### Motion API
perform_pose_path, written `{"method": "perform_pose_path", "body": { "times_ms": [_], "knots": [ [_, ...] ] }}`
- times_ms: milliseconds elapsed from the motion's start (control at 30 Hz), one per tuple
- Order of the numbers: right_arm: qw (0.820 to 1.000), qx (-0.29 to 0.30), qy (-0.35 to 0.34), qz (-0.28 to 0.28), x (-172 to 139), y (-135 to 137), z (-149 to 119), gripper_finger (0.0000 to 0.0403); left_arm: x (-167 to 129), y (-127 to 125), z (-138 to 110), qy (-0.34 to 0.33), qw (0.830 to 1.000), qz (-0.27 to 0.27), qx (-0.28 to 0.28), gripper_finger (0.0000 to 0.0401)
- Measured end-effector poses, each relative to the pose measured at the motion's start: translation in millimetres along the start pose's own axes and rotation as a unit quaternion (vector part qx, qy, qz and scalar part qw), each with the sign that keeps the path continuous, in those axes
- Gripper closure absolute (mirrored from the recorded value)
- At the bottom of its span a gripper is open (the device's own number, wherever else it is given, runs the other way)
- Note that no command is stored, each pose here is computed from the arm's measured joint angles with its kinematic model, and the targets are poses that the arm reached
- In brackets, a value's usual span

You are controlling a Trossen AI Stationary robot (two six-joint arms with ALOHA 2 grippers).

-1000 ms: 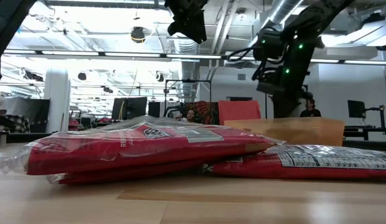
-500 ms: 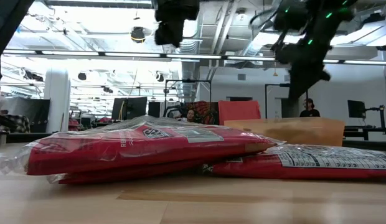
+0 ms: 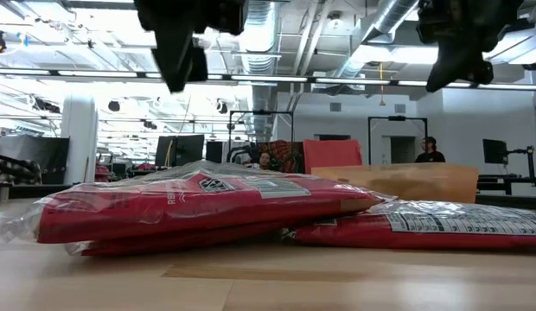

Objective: Sort popcorn bags into baskets
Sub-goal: Put the popcorn bag into the orange transparent bin

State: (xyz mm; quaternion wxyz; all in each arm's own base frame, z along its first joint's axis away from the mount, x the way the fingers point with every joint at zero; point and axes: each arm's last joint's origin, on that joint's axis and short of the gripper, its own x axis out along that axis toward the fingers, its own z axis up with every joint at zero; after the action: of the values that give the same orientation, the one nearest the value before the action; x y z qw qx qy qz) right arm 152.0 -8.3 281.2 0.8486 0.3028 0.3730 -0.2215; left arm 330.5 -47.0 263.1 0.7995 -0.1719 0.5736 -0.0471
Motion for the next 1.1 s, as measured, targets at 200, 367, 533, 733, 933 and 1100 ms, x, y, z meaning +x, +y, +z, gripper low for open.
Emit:
{"method": "perform_pose_path", "body": {
  "times_ms": [200, 367, 533, 733, 933, 1100],
  "knots": [
    [0.999, -0.035, 0.019, 0.003, 4.0, 6.7, -5.5, 0.0367, 31.5, -10.2, -8.9, -0.054, 0.998, -0.004, -0.023, 0.0173],
    [0.998, -0.052, 0.026, 0.003, 4.1, 8.0, -7.9, 0.0372, 61.2, -20.0, -22.7, -0.083, 0.996, 0.002, -0.035, 0.0128],
    [0.998, -0.055, 0.026, 0.003, 3.2, 7.5, -8.1, 0.0377, 88.6, -26.2, -33.4, -0.084, 0.995, -0.011, -0.054, 0.0119],
    [0.998, -0.055, 0.031, -0.001, 5.7, 8.1, -8.4, 0.0375, 117.0, -41.4, -39.4, -0.085, 0.995, -0.020, -0.048, 0.0118],
    [0.998, -0.060, 0.033, 0.003, 6.2, 10.0, -8.9, 0.0367, 148.4, -51.3, -42.8, -0.083, 0.991, -0.046, -0.089, 0.0142],
    [0.997, -0.062, 0.034, 0.004, 6.2, 10.2, -9.4, 0.0373, 157.3, -47.4, -44.5, -0.070, 0.989, -0.037, -0.121, 0.0216]
  ]
}}
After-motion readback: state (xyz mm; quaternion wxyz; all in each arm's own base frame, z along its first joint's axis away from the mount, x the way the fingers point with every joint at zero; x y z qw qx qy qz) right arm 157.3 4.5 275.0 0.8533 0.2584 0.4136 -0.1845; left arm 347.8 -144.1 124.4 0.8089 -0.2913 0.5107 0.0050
